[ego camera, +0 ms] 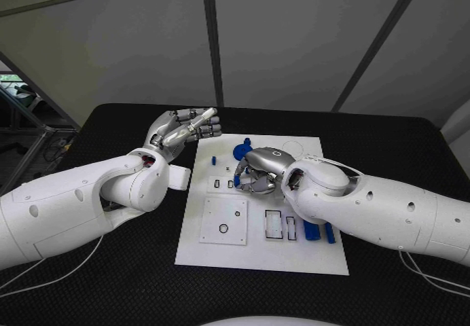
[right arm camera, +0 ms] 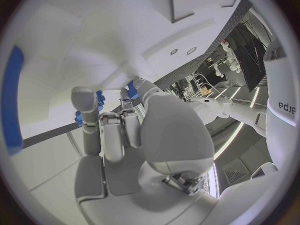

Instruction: Assemble the parts on the task board

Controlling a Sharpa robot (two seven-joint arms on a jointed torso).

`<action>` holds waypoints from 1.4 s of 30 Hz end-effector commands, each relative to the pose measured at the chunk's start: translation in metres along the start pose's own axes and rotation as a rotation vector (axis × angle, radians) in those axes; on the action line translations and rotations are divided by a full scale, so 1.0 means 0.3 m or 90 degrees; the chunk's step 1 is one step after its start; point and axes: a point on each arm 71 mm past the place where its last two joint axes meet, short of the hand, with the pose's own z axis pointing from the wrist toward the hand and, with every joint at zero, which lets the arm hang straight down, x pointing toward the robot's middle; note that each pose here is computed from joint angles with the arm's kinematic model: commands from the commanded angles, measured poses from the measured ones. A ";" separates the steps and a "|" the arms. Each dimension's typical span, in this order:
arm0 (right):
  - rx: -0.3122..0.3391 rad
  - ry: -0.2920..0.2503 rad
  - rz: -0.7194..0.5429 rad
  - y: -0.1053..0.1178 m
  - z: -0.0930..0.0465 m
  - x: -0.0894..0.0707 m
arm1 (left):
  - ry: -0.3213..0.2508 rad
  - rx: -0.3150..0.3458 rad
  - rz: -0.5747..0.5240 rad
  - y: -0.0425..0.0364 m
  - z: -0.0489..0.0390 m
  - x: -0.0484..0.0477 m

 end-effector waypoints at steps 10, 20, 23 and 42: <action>0.008 0.002 -0.044 0.005 -0.006 0.009 | 0.009 0.004 -0.002 -0.005 0.001 0.003; 0.008 -0.011 -0.059 0.014 -0.012 0.009 | 0.009 0.003 -0.003 -0.004 0.001 0.002; 0.009 -0.012 -0.063 0.015 -0.014 0.009 | 0.009 0.003 -0.003 -0.004 0.001 0.002; 0.017 -0.019 -0.105 0.027 -0.021 0.013 | 0.010 0.002 -0.003 -0.004 0.002 0.002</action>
